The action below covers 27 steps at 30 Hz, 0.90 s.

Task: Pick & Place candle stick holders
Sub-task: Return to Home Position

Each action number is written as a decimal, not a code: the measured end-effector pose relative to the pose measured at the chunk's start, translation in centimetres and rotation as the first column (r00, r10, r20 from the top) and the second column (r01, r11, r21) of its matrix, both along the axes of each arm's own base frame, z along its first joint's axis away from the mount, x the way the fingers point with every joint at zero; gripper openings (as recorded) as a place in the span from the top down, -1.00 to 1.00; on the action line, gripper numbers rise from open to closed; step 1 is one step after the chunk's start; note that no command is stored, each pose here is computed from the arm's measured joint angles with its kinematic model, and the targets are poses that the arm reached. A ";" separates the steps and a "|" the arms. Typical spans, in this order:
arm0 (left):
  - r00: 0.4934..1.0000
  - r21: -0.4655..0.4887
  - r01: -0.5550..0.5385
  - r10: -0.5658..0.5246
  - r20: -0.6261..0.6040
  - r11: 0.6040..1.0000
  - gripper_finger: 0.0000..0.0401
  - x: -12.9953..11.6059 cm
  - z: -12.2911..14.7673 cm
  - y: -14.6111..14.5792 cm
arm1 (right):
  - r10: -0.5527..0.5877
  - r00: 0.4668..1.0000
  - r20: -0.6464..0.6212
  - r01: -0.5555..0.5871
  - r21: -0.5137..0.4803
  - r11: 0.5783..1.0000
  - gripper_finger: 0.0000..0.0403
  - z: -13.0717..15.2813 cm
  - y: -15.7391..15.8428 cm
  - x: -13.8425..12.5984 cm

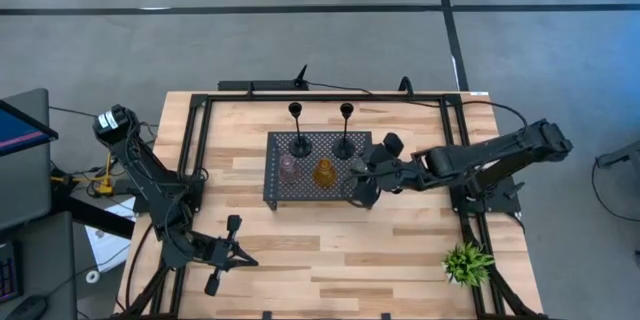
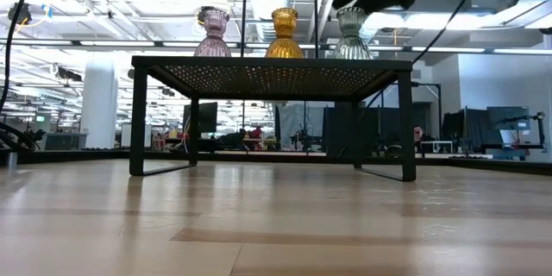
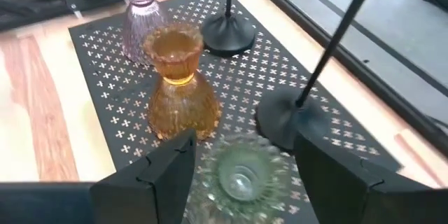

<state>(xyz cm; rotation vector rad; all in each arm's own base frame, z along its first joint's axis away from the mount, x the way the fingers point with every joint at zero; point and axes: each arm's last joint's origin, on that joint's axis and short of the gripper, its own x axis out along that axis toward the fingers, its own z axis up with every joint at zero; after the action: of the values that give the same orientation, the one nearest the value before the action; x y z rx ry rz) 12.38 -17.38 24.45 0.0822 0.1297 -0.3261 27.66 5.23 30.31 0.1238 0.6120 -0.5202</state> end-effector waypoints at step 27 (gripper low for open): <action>0.996 0.092 -0.010 0.002 0.084 0.996 0.96 0.0 0.6 0.0 | 0.219 0.973 -0.072 -0.227 -0.125 0.966 0.99 5.9 4.8 -4.1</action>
<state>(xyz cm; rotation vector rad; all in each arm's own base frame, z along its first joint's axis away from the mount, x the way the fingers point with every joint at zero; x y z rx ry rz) 12.43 -17.35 25.07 0.1864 0.0620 -0.3104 23.54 10.00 36.17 -0.0863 0.6371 -0.3455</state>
